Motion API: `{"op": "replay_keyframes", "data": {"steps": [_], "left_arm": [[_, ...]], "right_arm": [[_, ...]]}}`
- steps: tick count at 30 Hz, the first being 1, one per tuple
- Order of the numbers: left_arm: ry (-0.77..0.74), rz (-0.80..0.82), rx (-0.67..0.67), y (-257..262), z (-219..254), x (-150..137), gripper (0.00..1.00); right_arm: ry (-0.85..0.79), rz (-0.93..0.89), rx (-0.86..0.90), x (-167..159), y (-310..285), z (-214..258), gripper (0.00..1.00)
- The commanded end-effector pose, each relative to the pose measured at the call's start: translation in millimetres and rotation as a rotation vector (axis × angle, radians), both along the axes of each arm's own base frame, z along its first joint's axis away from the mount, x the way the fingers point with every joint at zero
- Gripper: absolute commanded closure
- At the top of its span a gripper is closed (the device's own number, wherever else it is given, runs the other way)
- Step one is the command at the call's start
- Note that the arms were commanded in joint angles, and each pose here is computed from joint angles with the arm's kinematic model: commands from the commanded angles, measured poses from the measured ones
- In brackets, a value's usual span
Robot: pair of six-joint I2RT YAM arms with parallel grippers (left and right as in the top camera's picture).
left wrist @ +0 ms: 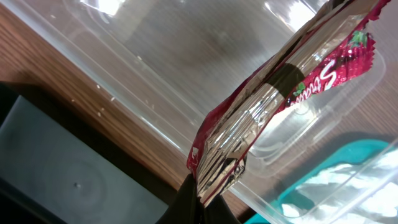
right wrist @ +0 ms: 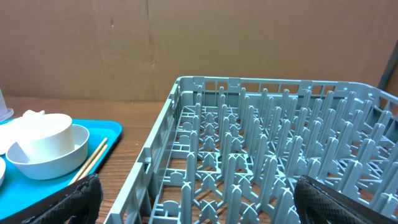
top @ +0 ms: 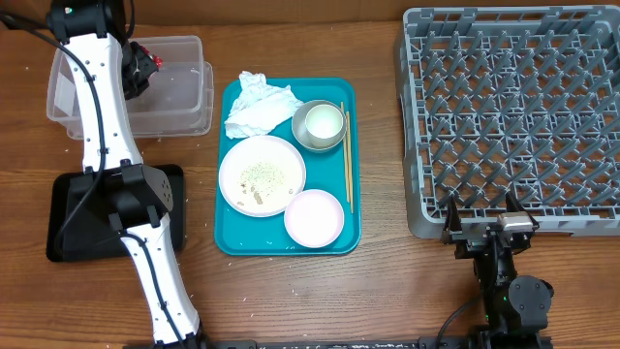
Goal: Sort waste into correct bins and load items into the dishwasher
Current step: 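Carry the wrapper left and release it into the clear bin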
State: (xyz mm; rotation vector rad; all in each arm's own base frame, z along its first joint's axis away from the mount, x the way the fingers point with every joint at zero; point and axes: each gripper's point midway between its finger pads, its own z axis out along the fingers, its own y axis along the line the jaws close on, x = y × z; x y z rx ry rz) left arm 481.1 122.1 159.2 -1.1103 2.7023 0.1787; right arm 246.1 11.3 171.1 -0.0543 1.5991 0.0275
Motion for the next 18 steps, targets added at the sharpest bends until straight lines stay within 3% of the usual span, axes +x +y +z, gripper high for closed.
{"op": "replay_keyframes", "data": {"steps": [1,7,10,15,18], "left_arm": [[-0.013,0.1,0.051,17.9,7.0,-5.7,0.96],[0.011,0.095,0.151,34.6,11.4,-10.3,0.79],[0.013,0.097,0.16,36.0,11.9,-10.7,0.39],[0.006,0.076,0.112,27.6,9.4,-8.3,0.35],[-0.021,-0.088,-0.084,-11.3,3.5,2.3,0.36]], "right_arm": [[-0.004,-0.009,-0.008,0.2,-1.8,-1.7,0.0],[-0.004,-0.009,-0.008,0.2,-1.8,-1.7,0.0],[-0.004,-0.009,-0.008,0.2,-1.8,-1.7,0.0],[-0.004,-0.009,-0.008,0.2,-1.8,-1.7,0.0],[-0.004,-0.009,-0.008,0.2,-1.8,-1.7,0.0]]}}
